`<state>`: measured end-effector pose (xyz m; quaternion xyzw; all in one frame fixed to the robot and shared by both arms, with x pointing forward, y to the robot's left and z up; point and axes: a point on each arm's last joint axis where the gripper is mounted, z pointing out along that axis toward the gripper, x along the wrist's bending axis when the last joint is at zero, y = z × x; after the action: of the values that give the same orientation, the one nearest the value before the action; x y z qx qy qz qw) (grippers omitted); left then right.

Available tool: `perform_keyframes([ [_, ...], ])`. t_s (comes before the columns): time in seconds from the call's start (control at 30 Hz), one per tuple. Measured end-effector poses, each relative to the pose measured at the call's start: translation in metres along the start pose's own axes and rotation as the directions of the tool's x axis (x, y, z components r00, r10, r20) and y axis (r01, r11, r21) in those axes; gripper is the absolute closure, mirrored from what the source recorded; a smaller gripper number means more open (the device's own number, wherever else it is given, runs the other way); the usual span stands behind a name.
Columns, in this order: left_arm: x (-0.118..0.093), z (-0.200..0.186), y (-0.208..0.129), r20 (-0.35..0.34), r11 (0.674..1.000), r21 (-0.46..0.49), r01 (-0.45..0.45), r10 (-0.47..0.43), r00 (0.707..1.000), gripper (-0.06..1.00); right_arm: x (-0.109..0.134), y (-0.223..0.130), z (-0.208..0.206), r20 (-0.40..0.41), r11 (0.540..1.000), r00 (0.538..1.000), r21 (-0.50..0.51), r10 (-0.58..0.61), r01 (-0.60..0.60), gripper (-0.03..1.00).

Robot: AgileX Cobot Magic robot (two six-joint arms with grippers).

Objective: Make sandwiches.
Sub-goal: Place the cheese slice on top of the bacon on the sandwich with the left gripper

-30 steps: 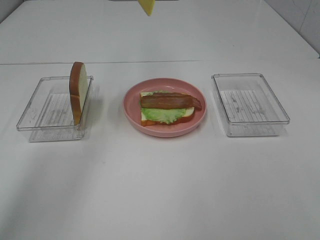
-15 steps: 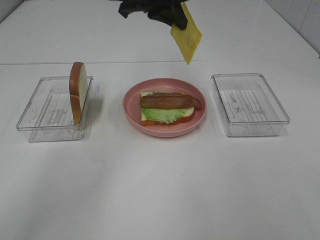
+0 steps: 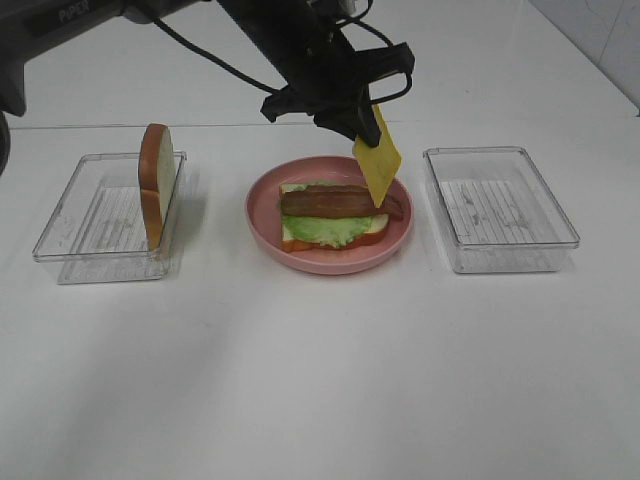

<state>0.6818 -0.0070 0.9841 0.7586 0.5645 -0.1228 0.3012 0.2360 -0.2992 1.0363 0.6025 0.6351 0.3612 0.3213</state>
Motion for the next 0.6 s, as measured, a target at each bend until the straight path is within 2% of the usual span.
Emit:
perform_keyframes([
  [0.43, 0.02, 0.032, -0.005, -0.026, 1.0, 0.024, -0.004, 0.004, 1.0, 0.94, 0.0, 0.0, 0.0, 0.0, 1.0, 1.0, 0.0, 0.0, 0.0, 0.01],
  [0.5, 0.028, 0.038, -0.005, -0.074, 0.999, 0.022, -0.045, 0.047, 0.996, 0.94, 0.0, 0.0, 0.0, 0.0, 1.0, 1.0, 0.0, 0.0, 0.0, 0.01],
  [0.6, 0.03, 0.039, -0.005, -0.088, 0.998, 0.021, -0.054, 0.056, 0.995, 0.94, 0.0, 0.0, 0.0, 0.0, 1.0, 1.0, 0.0, 0.0, 0.0, 0.01],
])
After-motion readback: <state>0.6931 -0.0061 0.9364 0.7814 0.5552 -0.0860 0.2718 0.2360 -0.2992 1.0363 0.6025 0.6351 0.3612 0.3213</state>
